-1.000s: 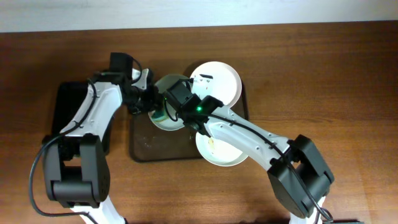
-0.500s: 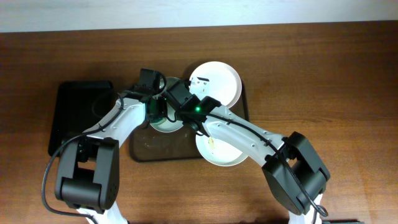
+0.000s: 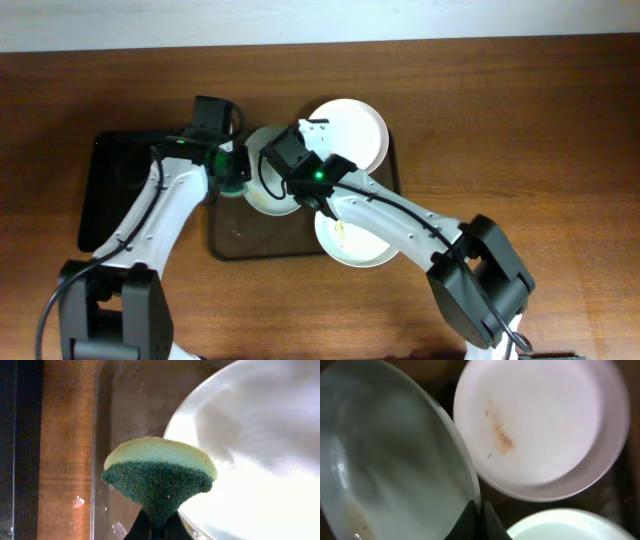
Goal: Clean dirty plates on tray and stack at the side
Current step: 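Grasp the left white plate rim with the right gripper and lift it, then place the plate on the table right of the tray and release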
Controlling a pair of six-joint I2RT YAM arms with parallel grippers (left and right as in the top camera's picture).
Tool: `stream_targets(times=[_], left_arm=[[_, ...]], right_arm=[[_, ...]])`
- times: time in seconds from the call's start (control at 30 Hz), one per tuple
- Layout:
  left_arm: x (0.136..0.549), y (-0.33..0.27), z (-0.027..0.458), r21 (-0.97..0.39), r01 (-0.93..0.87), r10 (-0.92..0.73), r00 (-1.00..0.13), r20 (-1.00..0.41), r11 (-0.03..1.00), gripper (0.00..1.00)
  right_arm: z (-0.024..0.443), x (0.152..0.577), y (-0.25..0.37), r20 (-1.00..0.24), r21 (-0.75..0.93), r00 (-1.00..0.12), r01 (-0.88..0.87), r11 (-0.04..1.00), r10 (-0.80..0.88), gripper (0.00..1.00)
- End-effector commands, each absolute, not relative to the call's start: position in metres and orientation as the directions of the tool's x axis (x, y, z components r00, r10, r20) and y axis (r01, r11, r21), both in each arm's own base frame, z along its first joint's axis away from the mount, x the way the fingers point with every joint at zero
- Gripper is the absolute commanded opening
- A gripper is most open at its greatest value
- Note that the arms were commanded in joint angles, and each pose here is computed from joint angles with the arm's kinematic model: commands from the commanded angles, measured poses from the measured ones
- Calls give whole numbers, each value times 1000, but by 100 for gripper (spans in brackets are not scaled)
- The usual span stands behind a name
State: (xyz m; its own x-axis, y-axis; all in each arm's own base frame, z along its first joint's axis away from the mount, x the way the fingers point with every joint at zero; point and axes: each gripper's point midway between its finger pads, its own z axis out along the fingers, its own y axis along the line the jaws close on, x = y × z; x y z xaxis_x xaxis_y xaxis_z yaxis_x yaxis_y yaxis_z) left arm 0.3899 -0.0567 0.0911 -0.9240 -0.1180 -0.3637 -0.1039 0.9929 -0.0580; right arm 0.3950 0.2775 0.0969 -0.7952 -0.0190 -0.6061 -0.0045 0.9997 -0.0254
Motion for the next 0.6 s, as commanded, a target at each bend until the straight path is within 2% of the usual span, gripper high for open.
stream_targets(times=[0.0,0.1,0.23,0.43,0.57], left_arm=[[384,-49,95,-127,-137,-172,-929,-327,982,1],[387,-47,95,-126,-141,-176,-924,-339,982,1],[391,-47,96,-129,-139,-177,-919,-352,982,1],[391,-47,96,-129,-139,-177,-920,-351,982,1],[391,-47,96,-129,-139,-177,-920,-351,982,1]], right_arm=[[170,413,256,-753,-204,-638,-1,979,-158,4],[198,406,249,-804,-367,-533,97,925,-263,4],[247,375,251,-853,-489,-365,303,818,-374,4],[263,370,242,-863,-496,-319,393,774,-392,4],[262,370,243,-866,-490,-318,389,780,-385,4]])
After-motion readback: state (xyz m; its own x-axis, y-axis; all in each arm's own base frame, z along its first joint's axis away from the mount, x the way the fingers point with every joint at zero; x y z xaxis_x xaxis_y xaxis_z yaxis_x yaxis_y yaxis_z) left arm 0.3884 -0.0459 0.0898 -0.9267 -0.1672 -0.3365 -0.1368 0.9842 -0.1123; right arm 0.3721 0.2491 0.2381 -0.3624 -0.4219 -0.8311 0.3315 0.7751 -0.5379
